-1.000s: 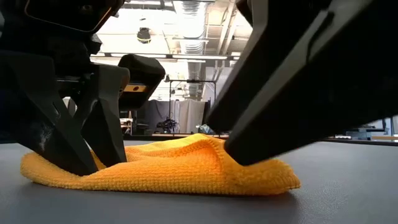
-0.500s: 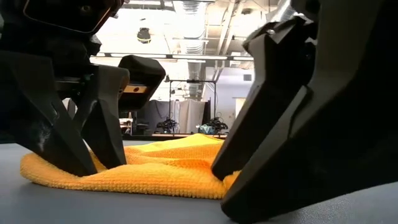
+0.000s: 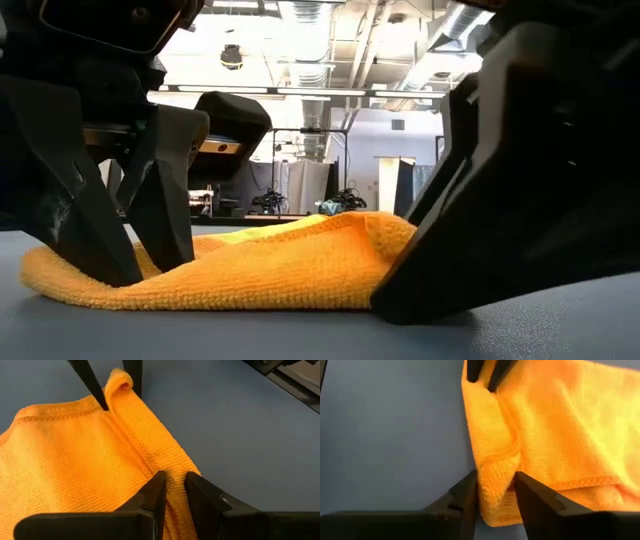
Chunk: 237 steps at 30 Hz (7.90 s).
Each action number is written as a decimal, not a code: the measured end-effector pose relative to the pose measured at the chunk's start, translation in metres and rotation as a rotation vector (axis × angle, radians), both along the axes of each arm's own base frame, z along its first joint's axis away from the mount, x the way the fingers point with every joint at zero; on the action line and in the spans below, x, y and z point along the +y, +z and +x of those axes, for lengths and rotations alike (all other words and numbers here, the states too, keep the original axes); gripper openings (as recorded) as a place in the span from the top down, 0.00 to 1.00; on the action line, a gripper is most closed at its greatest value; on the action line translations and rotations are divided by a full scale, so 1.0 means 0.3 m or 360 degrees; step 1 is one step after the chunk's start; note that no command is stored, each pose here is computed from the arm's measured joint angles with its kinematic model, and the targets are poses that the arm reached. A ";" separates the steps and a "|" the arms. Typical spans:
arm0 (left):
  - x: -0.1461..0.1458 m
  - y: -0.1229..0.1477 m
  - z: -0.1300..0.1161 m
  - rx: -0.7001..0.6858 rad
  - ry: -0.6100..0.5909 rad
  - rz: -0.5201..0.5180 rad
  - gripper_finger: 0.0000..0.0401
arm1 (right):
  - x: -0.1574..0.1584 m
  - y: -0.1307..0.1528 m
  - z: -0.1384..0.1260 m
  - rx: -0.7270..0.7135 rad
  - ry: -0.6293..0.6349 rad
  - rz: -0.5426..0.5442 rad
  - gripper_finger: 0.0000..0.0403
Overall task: Roll towel
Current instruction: Roll the orange microfiber cloth
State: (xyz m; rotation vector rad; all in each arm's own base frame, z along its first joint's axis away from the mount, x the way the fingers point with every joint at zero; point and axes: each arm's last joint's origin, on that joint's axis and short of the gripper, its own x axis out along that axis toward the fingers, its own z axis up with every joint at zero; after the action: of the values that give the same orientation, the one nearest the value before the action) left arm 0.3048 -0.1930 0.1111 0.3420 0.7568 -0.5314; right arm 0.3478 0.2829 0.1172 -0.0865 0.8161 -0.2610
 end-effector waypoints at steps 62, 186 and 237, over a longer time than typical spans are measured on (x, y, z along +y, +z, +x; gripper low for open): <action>0.058 0.030 0.004 0.0202 -0.0050 -0.0160 0.84 | 0.085 0.213 -0.019 -0.0200 0.0691 -0.0029 0.44; 0.058 0.031 0.003 0.0207 -0.0143 -0.0180 0.84 | 0.045 0.065 0.055 0.0036 0.0214 0.0305 0.61; 0.066 0.041 0.021 0.0153 -0.0160 -0.0242 0.84 | 0.020 0.261 0.184 -0.0059 0.0449 0.0310 0.52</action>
State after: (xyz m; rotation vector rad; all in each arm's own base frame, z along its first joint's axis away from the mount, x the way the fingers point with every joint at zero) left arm 0.3111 -0.1732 0.1235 0.2149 0.7896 -0.7001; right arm 0.4030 0.2890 0.1954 -0.0132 0.7786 0.0833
